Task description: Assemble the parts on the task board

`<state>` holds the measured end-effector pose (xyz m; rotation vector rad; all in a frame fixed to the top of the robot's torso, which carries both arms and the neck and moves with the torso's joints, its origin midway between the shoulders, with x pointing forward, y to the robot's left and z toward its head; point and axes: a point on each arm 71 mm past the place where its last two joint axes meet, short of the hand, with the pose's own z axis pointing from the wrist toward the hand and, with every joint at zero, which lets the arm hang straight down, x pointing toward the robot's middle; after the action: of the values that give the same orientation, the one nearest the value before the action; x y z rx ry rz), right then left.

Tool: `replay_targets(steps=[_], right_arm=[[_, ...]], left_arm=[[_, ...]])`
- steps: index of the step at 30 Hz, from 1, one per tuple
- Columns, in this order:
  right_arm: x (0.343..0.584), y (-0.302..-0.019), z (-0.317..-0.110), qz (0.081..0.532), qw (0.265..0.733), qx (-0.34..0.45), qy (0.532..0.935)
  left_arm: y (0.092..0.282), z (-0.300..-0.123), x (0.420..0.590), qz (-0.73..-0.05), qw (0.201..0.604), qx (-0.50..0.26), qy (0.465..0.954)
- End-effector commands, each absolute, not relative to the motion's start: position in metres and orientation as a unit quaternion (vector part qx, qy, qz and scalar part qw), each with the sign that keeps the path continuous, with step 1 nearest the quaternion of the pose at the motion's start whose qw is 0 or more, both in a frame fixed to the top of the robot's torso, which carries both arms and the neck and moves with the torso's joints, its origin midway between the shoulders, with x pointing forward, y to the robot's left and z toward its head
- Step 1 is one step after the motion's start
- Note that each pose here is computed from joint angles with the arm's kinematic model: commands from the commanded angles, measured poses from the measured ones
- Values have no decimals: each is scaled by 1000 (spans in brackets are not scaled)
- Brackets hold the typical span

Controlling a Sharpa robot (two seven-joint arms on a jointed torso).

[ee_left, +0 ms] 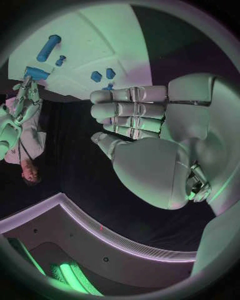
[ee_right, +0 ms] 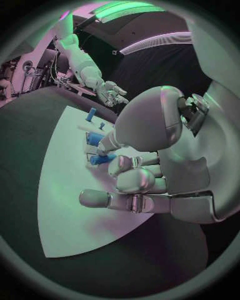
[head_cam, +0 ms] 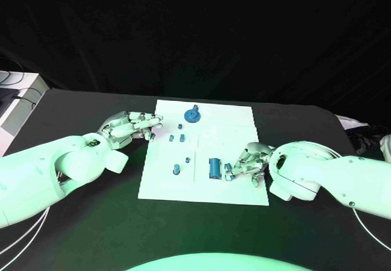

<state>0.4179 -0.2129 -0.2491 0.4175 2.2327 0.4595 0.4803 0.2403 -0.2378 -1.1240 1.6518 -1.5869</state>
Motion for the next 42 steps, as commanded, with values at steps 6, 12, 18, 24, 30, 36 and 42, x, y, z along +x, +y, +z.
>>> replay_targets(steps=[6, 12, 18, 24, 30, 36, 42], right_arm=[[415, -211, -253, 182, 398, 160, 885], [415, -211, -252, 185, 403, 163, 882], [415, -211, -252, 187, 405, 165, 880], [415, -212, -252, 188, 407, 167, 878], [415, -213, -252, 189, 410, 170, 876], [415, -214, -251, 189, 412, 172, 875], [415, -215, -251, 190, 414, 174, 873]], left_arm=[[239, -237, 480, -600, 286, -420, 618], [239, -237, 480, -600, 287, -420, 618], [239, -237, 480, -600, 286, -420, 618], [239, -237, 480, -599, 286, -420, 618], [239, -237, 480, -599, 287, -420, 618], [239, -237, 480, -599, 287, -420, 618], [239, -237, 480, -599, 286, -420, 618]])
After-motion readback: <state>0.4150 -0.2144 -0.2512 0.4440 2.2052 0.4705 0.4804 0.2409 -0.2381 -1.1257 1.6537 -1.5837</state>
